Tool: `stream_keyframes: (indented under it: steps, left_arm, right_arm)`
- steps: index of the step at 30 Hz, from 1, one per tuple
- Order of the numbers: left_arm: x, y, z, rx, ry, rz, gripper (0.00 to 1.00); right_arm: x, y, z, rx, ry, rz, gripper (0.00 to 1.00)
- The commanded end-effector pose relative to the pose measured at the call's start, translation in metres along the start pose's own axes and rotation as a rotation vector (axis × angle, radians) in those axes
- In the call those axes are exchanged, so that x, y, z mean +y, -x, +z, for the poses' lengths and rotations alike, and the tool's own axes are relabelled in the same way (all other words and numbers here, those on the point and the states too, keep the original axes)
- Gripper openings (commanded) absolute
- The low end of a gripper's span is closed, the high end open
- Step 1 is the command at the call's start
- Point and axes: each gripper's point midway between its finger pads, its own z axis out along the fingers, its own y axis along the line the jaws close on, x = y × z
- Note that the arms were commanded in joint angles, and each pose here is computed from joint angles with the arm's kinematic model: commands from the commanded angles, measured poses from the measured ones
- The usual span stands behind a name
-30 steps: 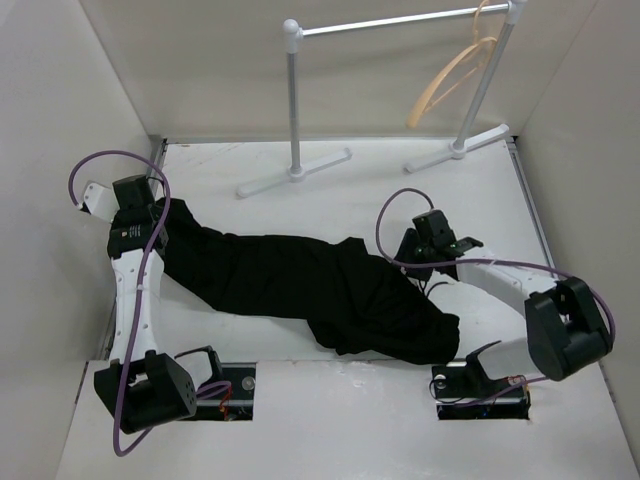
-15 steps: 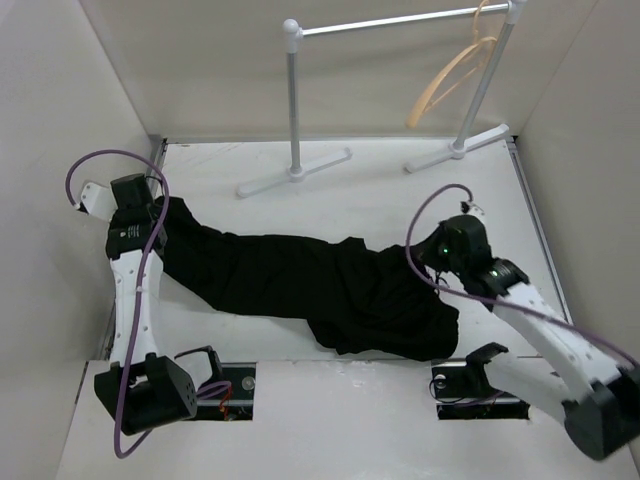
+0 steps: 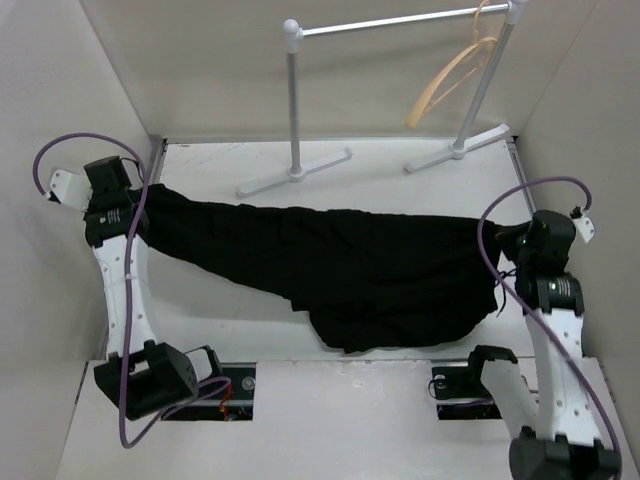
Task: Place the trousers on the hanger
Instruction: Flatten out the trousers at the center of the board.
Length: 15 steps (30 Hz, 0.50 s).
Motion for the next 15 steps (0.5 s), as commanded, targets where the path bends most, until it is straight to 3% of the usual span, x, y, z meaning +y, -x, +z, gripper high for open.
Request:
stream_keyframes:
  steps: [1,8,12,14,15]
  left_arm:
    - [-0.007,0.016,0.019,-0.051,0.046,0.007,0.03]
    - [-0.044,-0.030,0.093,0.006,0.033,0.067,0.04]
    - [-0.086,-0.055,0.138,0.066,-0.058,0.061,0.11]
    - [-0.117,-0.058,0.139,0.097,-0.161,0.051,0.22]
    - [-0.128,-0.057,0.138,0.101,-0.203,0.051,0.33]
  right_arm:
    - [0.031,0.031,0.038,-0.039,0.071,0.091,0.05]
    - [0.062,0.049,0.145,-0.057,0.101,0.118,0.07]
    - [0.063,0.051,0.200,-0.028,0.044,0.117,0.07]
    - [0.072,0.059,0.211,-0.034,0.052,0.112,0.10]
    - [0.076,0.062,0.213,-0.044,0.056,0.110,0.17]
